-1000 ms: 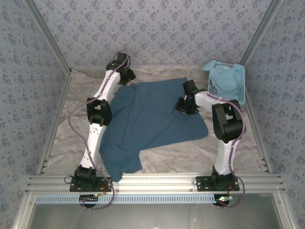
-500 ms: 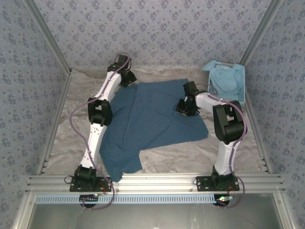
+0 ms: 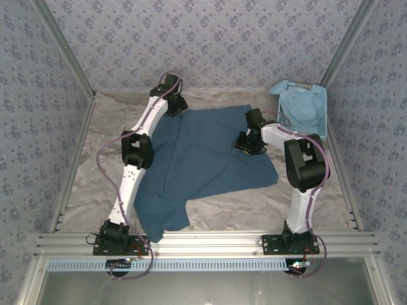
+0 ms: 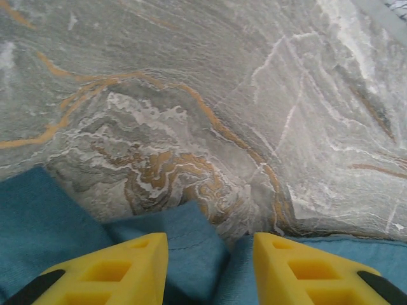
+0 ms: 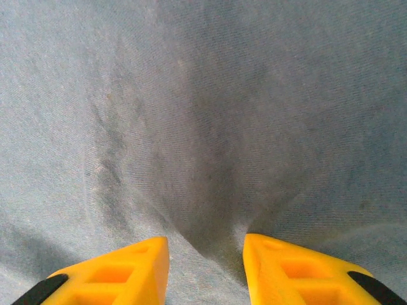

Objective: Fold and stack the t-shirts

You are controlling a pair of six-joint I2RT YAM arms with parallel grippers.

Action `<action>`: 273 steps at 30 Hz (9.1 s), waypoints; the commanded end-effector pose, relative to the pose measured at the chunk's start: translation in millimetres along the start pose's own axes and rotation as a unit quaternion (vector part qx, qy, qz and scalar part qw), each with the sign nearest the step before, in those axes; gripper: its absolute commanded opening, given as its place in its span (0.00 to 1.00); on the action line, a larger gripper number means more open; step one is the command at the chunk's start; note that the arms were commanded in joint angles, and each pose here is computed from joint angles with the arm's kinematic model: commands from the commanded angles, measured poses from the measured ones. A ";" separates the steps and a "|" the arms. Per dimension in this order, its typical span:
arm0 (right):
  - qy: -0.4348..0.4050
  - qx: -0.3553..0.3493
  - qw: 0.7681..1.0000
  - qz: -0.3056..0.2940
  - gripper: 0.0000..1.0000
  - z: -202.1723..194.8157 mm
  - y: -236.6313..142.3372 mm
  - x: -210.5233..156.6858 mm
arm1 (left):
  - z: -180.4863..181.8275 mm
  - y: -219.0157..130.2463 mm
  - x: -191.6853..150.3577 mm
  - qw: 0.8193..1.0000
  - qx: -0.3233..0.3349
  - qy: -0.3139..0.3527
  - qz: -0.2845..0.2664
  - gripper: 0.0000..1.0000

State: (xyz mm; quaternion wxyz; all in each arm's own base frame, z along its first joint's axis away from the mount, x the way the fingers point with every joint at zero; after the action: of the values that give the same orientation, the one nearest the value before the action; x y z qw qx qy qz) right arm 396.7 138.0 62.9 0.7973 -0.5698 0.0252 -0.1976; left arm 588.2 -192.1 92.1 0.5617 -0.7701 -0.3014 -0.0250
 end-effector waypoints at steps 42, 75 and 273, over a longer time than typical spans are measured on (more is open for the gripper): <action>0.003 -0.012 0.999 0.030 0.39 -16.0 4.3 -15.9 | -12.9 -66.5 18.6 0.999 0.003 -0.012 -0.032 0.00; 0.032 -0.020 0.999 0.022 0.39 -18.3 -3.7 -15.9 | -84.4 -80.1 72.9 0.956 -0.060 0.116 -0.261 0.50; 0.163 -0.094 0.982 0.035 0.00 -110.7 -130.5 -85.1 | 108.2 -271.3 -165.6 0.990 0.058 0.121 0.042 0.00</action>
State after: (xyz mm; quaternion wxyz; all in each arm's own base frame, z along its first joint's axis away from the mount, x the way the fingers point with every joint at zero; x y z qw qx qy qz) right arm 241.7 34.1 123.1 0.7275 -0.6009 0.2027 -0.2620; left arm 273.2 -118.6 210.4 0.6442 -0.7340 -0.2103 -0.0452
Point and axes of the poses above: each hand's point on the last joint's axis, 136 mm out from that joint toward the fingers, its own y axis out along the fingers, its own z axis along the line the jaws close on, x = y × z, the point moved 4 cm from there along -y, back along the fingers, and after that the axes turned 3 degrees about y, right-handed, at the moved point
